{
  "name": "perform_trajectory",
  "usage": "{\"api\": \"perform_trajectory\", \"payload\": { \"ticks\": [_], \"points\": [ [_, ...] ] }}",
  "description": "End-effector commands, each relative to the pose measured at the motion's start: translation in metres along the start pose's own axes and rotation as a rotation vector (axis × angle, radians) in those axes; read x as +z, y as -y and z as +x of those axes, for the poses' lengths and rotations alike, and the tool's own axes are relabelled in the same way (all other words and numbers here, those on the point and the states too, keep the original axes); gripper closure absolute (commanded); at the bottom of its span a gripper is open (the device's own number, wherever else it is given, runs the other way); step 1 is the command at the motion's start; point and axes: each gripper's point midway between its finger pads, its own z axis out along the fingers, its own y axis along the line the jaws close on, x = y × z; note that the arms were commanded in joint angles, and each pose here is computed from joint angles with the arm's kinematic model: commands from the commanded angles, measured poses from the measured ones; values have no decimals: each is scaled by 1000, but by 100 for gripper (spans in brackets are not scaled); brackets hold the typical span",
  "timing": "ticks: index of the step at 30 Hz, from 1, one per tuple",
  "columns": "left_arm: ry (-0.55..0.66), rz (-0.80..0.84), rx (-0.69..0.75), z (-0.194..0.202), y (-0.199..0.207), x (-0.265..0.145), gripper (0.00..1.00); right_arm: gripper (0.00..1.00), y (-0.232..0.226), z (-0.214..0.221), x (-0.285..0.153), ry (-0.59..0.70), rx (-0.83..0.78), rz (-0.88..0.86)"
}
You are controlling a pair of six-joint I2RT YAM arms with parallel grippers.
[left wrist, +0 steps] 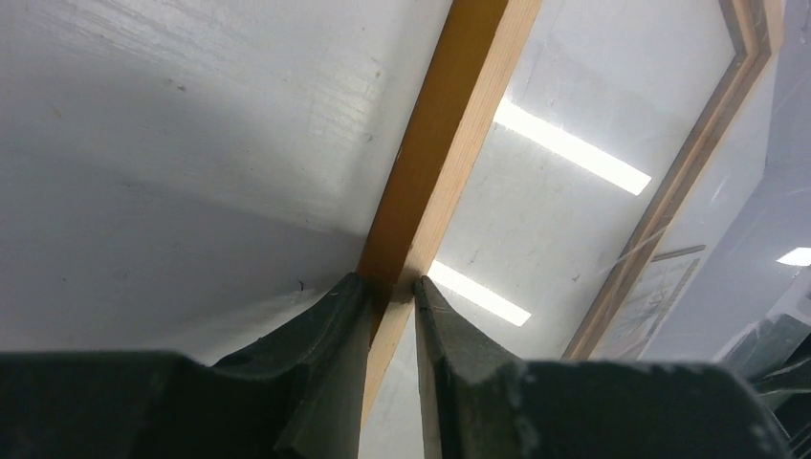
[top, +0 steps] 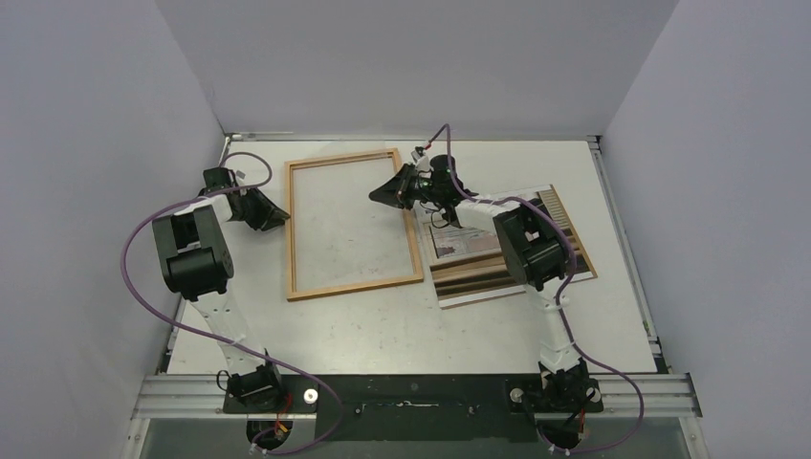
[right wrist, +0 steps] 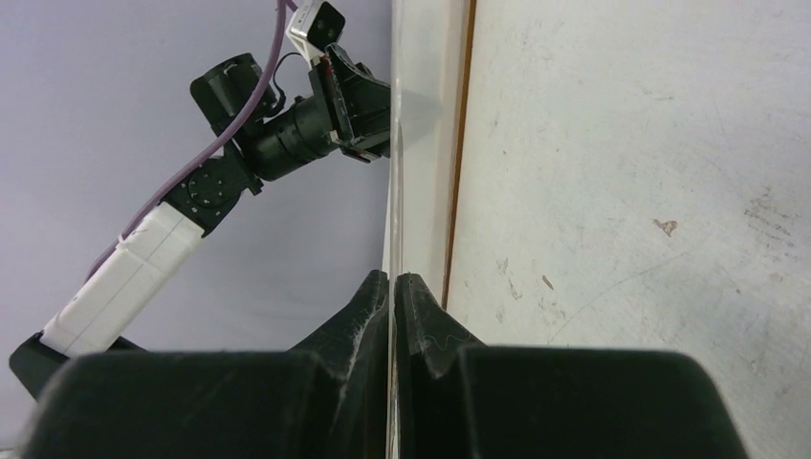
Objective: Put the photo into the frame
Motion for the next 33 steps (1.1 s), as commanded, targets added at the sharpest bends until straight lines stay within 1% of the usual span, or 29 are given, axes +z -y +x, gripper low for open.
{"api": "perform_trajectory", "payload": {
  "ticks": [1,4,7,11,16,21,27,33],
  "points": [
    [-7,4,8,-2,1,10,78,100,-20,7,7,-17,4,-162],
    [-7,1,9,-1,1,10,78,100,-23,4,7,-3,13,-167],
    [-10,-4,10,0,0,10,79,100,-13,5,8,-7,9,-114],
    [-10,-7,11,1,0,11,79,100,-7,5,8,-1,21,-89],
    [-10,-30,16,2,-3,12,80,100,-27,-1,-1,32,10,-146],
    [-13,-45,13,2,-6,13,81,100,-46,-3,-8,28,-37,-180],
    [-14,-46,15,2,-5,13,82,100,-41,-2,-6,20,-68,-140],
    [-20,-54,18,4,-7,14,82,100,-54,-5,-10,33,-96,-177]
  ]
}}
